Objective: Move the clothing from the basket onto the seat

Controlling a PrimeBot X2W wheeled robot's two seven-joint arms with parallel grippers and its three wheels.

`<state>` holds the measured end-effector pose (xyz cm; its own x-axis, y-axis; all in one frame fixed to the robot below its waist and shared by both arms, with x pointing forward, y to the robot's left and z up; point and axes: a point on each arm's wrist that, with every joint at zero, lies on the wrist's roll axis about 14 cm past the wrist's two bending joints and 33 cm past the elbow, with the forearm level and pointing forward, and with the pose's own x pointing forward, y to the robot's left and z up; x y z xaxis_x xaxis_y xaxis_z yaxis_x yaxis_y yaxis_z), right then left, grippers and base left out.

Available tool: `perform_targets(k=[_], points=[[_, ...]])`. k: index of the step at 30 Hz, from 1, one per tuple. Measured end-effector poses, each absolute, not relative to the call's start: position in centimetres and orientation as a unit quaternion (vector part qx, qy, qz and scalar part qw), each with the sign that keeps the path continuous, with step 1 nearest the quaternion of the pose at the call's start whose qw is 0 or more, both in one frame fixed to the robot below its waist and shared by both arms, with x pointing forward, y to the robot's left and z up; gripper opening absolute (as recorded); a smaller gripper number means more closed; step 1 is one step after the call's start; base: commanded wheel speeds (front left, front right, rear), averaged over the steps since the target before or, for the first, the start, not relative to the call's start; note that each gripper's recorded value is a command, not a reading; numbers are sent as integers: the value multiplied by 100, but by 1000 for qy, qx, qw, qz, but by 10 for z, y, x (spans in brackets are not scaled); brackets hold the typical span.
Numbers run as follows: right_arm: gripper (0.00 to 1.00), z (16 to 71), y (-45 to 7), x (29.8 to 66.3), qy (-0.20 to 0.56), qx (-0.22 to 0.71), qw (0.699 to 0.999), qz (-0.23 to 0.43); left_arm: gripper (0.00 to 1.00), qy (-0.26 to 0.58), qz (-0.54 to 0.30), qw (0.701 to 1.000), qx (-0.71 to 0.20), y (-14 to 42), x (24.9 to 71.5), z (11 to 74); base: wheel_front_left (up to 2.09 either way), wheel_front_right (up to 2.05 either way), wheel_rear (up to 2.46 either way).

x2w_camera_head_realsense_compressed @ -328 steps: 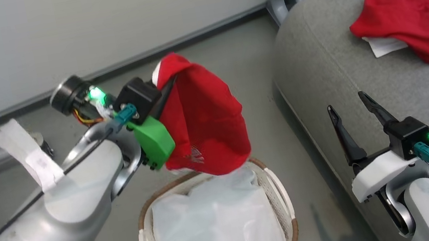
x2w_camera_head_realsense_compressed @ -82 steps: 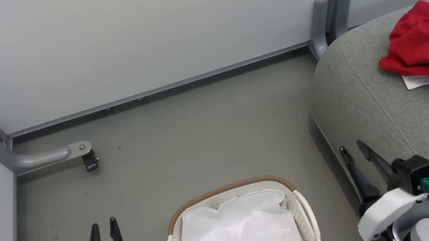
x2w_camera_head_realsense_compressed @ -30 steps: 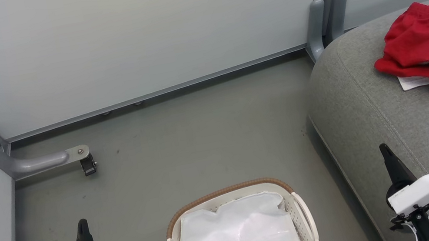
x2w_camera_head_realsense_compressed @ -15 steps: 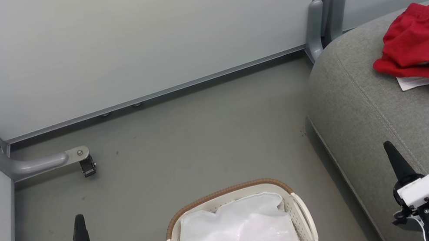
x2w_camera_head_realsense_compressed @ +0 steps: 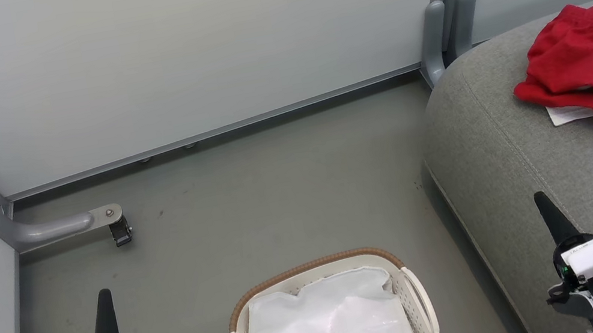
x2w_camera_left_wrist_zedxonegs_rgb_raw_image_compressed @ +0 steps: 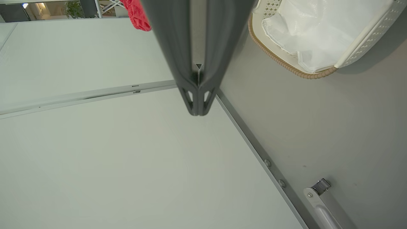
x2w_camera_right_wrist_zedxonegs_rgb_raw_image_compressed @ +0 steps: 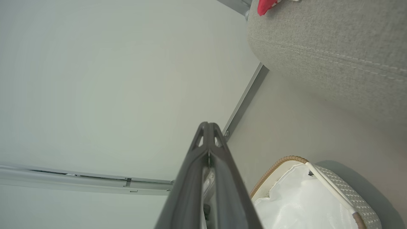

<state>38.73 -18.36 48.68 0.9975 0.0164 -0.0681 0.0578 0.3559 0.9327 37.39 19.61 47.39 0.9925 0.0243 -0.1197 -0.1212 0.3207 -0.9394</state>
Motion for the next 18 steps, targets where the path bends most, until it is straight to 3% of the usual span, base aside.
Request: perform_targets(k=[18], points=[[0,492,-190,387,23,629,777,-13,0,29,33,769,-638,198,379,484,0,0,0]])
